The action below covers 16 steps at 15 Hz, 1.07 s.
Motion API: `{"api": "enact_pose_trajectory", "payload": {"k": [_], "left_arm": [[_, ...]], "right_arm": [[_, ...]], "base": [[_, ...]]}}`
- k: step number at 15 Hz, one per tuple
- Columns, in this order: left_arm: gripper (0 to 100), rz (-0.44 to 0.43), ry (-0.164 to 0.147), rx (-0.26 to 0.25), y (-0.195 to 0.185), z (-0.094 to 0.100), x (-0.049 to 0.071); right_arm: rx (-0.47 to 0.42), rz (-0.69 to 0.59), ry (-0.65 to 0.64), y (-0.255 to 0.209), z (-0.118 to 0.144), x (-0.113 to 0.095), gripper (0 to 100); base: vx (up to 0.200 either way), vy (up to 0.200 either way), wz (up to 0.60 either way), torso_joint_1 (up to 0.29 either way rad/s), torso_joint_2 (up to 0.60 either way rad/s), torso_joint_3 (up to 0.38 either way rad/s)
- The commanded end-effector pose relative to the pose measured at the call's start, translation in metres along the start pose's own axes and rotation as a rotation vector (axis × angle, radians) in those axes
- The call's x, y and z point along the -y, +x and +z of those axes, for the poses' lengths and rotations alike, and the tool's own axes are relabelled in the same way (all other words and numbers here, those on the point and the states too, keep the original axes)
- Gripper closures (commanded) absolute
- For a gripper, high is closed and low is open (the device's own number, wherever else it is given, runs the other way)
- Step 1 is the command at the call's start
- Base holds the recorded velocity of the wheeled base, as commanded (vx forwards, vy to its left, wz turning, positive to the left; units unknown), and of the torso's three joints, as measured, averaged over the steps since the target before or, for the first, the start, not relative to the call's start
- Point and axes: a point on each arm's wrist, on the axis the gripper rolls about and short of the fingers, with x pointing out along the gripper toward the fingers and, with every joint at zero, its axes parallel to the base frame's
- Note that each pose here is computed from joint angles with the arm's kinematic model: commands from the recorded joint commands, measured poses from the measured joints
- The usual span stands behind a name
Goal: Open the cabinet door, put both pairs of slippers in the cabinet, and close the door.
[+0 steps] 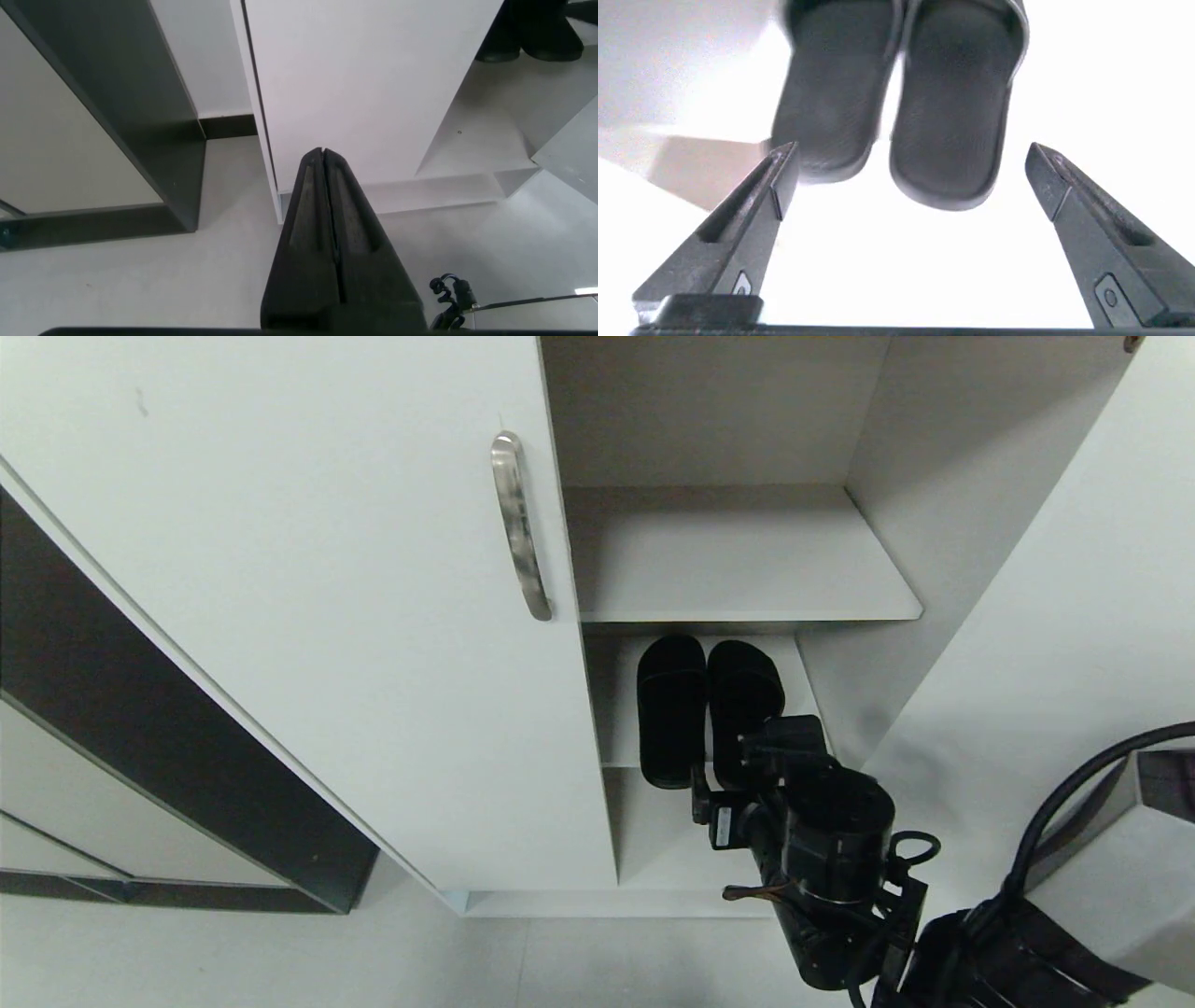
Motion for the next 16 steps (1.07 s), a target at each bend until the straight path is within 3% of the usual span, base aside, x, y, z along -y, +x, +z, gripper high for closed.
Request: {"api": "enact_pose_trajectory", "payload": {"k": [1,8,16], "left_arm": [[100,0.0,-0.001,0.0,0.0,-0.0001,0.0],[100,0.0,-0.001,0.0,0.0,-0.0001,0.0],[100,0.0,-0.001,0.0,0.0,-0.0001,0.0]], "right_arm": [[0.007,0.024,0.005,-0.0131,0.0076,0.0013,0],[-0.001,0.044,-0.003,-0.0172,0.0042,-0.0039,0],[-0.001,0.047,-0.003,-0.0182,0.0038,-0.0043,0]], "base": [[-0.2,0.0,0.0,-0.002,-0.01,0.002],[-0.2,0.0,0.0,0.0,0.0,0.005],[0.0,0.0,0.0,0.0,0.0,0.0]]}}
